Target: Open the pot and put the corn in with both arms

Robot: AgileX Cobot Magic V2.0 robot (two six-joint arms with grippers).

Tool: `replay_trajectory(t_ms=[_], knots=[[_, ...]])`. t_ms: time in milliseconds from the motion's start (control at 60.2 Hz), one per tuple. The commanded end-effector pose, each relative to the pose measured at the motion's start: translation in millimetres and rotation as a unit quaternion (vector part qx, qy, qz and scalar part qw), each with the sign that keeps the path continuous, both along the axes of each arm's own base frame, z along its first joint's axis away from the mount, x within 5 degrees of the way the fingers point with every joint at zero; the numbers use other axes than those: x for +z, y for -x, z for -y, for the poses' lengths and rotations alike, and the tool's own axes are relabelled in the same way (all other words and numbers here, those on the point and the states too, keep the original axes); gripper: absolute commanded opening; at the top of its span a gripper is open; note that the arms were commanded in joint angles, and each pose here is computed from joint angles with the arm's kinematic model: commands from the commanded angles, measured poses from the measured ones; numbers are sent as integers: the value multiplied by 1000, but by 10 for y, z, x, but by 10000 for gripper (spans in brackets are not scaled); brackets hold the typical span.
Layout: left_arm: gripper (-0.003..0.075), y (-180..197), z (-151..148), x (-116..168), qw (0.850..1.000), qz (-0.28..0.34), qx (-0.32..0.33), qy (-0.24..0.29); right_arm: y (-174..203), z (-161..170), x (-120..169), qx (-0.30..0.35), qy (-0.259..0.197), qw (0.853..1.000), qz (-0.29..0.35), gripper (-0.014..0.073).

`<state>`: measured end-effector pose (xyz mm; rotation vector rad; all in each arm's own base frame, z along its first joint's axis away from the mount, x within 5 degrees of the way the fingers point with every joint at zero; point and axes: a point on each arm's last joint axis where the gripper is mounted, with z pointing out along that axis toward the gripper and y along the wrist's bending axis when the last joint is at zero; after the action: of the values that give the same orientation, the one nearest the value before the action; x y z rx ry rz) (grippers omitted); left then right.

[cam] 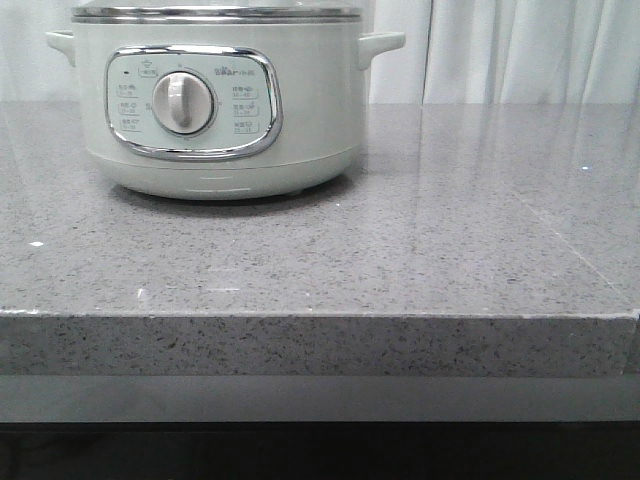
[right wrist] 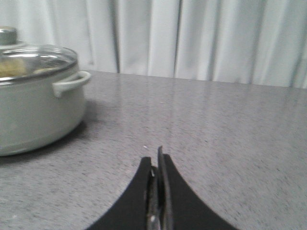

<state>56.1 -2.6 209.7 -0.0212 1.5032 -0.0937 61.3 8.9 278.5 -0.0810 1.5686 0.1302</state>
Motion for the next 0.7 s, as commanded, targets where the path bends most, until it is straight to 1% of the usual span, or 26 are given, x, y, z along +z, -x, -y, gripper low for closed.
replay_trajectory(t_ms=[0, 66, 249, 332, 681], knots=[[-20, 24, -7, 72, 999, 48, 1, 8, 42, 42, -82, -27, 1, 997, 72, -67], [-20, 24, -7, 72, 999, 48, 1, 8, 66, 58, -243, -38, 0, 996, 84, -67], [-20, 24, -7, 72, 999, 48, 1, 8, 78, 89, -657, -64, 1, 994, 91, -67], [-20, 24, -7, 72, 999, 48, 1, 8, 71, 84, -682, -61, 3, 996, 69, -67], [-20, 24, -7, 72, 999, 48, 1, 8, 70, 84, -689, -61, 3, 996, 67, -67]])
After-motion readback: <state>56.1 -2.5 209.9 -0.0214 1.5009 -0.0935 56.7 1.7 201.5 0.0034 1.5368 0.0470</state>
